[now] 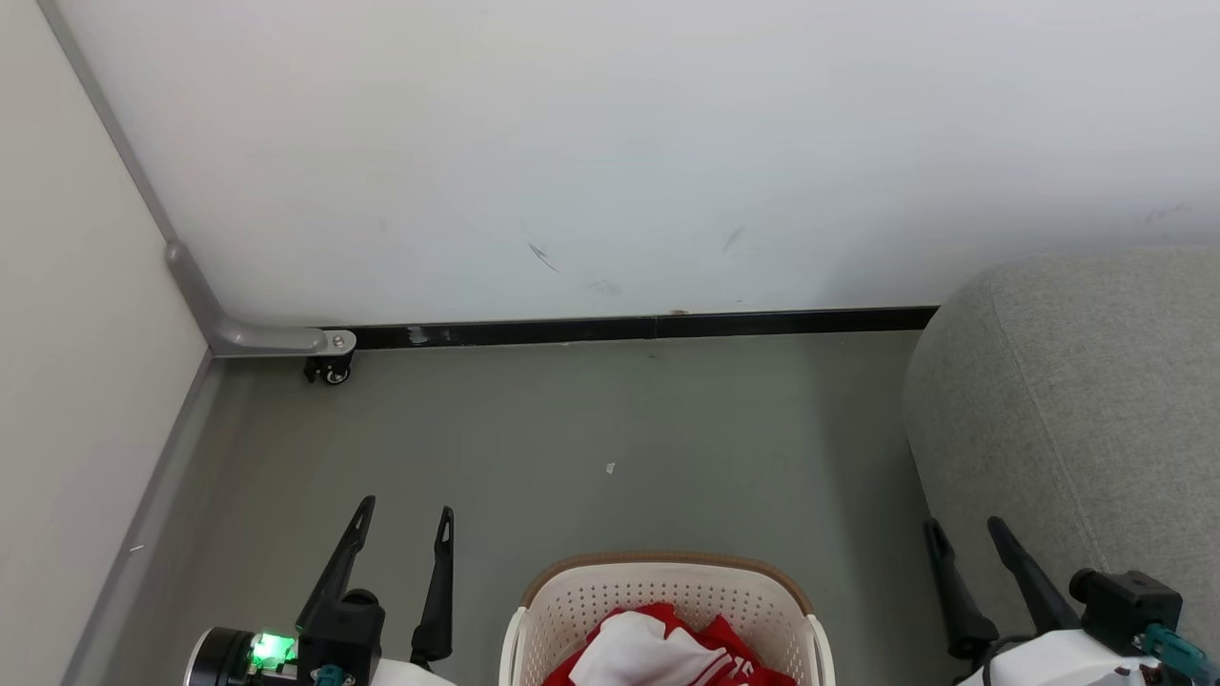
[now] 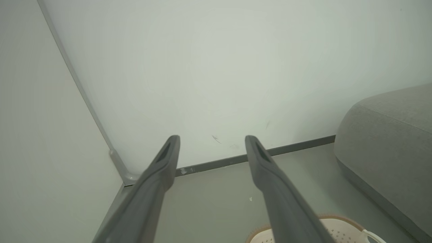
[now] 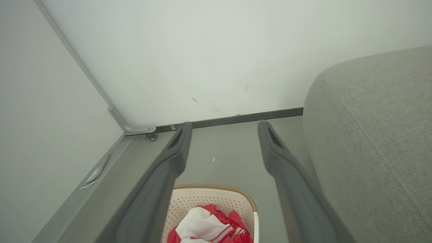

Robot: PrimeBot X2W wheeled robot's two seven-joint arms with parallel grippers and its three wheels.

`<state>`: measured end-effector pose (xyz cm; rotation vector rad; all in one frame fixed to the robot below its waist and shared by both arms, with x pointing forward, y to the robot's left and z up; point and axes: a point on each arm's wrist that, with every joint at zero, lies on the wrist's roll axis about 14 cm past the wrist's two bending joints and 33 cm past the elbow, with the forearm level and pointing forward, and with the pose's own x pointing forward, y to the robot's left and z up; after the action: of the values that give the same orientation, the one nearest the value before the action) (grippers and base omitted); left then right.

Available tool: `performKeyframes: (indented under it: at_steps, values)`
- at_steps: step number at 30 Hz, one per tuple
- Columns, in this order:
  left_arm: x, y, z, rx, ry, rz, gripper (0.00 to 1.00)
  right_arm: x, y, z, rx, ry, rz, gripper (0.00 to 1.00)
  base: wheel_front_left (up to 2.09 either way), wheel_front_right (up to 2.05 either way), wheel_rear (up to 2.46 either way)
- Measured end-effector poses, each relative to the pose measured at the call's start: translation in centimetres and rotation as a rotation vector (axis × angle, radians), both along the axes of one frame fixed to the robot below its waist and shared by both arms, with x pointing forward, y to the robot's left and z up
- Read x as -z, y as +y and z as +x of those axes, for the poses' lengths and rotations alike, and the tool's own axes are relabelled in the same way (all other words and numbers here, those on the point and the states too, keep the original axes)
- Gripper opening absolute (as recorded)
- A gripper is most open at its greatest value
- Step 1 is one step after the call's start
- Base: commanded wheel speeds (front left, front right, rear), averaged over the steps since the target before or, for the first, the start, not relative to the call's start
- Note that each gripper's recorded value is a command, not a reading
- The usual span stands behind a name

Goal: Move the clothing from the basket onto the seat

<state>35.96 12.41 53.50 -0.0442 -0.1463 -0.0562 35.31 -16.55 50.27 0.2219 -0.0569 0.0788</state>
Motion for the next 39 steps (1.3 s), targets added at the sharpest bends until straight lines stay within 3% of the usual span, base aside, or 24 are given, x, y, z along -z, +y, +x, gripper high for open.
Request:
performKeyframes:
  at_steps: [5,18,39]
  values:
    - [0.3,0.2,-0.3,-0.015,-0.008,0.046,1.0,-0.1,0.2,-0.2,-0.009,-0.013,-0.056,1.0,0.0,0.0,0.0]
    - [1.9,2.0,-0.3,-0.094,0.048,0.032,1.0,0.0,0.1,-0.2,-0.004,-0.012,-0.054,1.0,0.0,0.0,0.0]
    - [2.7,2.4,-0.2,-0.114,0.075,0.017,1.0,0.2,0.0,-0.1,-0.003,-0.004,-0.053,1.0,0.0,0.0,0.0]
